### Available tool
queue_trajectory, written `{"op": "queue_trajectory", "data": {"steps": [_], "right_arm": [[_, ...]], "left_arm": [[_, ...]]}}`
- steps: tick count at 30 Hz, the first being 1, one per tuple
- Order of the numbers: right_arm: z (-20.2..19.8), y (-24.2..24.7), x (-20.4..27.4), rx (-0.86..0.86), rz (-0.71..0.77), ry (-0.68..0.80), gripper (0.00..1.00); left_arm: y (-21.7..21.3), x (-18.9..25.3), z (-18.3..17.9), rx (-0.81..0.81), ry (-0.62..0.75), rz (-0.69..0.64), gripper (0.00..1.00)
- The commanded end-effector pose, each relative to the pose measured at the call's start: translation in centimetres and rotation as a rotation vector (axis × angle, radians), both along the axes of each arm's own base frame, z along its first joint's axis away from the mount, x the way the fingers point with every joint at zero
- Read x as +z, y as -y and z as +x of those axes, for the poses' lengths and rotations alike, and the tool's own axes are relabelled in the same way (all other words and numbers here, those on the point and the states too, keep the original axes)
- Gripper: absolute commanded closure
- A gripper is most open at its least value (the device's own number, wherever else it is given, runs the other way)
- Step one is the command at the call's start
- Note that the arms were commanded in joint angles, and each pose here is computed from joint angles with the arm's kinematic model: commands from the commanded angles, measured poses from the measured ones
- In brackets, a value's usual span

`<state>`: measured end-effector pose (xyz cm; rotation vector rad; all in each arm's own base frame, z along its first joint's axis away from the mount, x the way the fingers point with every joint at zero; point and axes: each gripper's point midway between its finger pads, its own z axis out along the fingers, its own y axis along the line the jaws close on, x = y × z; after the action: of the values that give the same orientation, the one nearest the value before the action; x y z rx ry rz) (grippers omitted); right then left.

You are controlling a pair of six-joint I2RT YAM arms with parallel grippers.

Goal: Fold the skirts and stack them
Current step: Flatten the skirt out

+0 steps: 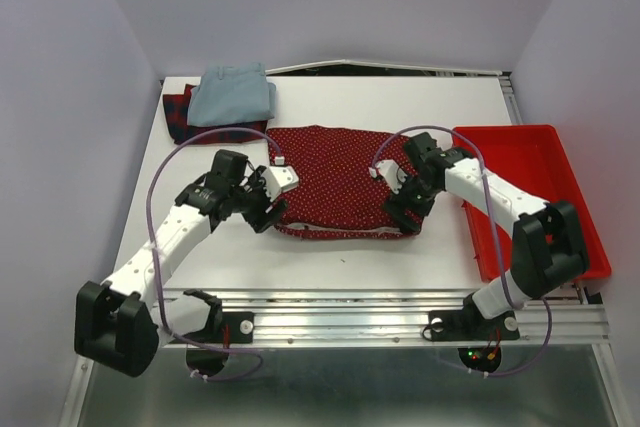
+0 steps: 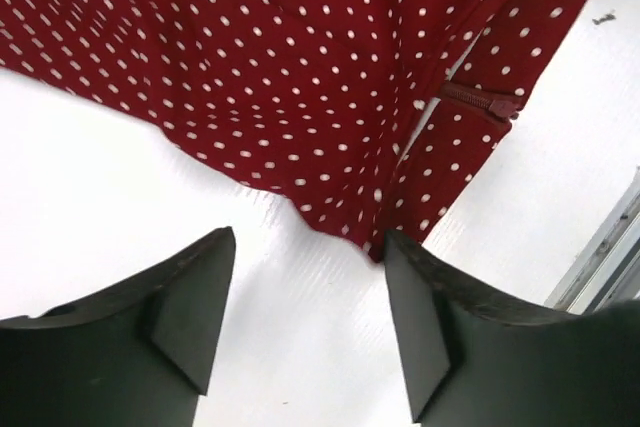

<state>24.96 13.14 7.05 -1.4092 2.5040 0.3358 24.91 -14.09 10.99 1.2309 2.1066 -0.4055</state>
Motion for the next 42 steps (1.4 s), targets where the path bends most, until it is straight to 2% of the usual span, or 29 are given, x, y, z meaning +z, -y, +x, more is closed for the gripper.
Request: {"op": "queue_trajectory", "data": {"steps": [1,6,10,11,12,13,15,18,20,26,30,35,38,42], "right_arm": [[-1.7,-2.1,4.1,0.079,0.097,0.011,0.16],[-4.5,-5.4,6.3,0.205,0.184,-0.017,0.10],[-3.7,-5.9,6.9,0.165,0.193,0.001,0.14],[-3.0,-6.0,7.0,0.134,0.191,0.018,0.16],[-2.5,-6.1,6.6,0.089,0.181,0.014,0.26],[-1.1,-6.2,6.4,0.056,0.164,0.059,0.32],[0.1,-6.2,5.6,-0.022,0.145,0.071,0.45],[2.0,-5.6,2.8,-0.114,0.066,0.051,0.57],[2.2,-4.9,1.3,-0.123,0.008,0.035,0.59],[0.4,-1.0,-4.1,-0.090,-0.183,0.003,0.60],[-1.5,0.7,-6.3,-0.012,-0.233,-0.034,0.59],[-5.3,-0.3,-8.5,0.097,-0.259,-0.116,0.58],[-7.9,-3.3,-9.1,0.196,-0.236,-0.148,0.58],[-10.9,-9.4,-8.4,0.289,-0.127,-0.208,0.53]], "left_arm": [[0.7,2.4,-2.2,-0.093,0.070,-0.013,0.17],[2.1,3.6,-3.4,-0.160,0.086,-0.040,0.16],[2.6,4.5,-2.9,-0.146,0.103,-0.064,0.21],[2.6,4.5,-2.6,-0.136,0.105,-0.065,0.26],[2.7,4.3,-1.9,-0.117,0.108,-0.056,0.29],[2.7,4.2,-1.4,-0.102,0.105,-0.049,0.36],[2.9,4.4,0.3,-0.036,0.106,-0.052,0.43],[3.2,3.2,2.7,0.022,0.075,-0.015,0.54],[3.2,1.3,3.8,0.041,0.040,0.039,0.58],[1.8,-4.5,4.7,0.022,-0.013,0.216,0.64],[1.1,-7.9,4.4,0.043,-0.088,0.273,0.65],[1.0,-10.8,5.6,0.089,-0.183,0.307,0.65],[0.9,-11.0,8.9,0.161,-0.188,0.299,0.65],[1.8,-7.3,16.1,0.269,-0.106,0.210,0.61]]}}
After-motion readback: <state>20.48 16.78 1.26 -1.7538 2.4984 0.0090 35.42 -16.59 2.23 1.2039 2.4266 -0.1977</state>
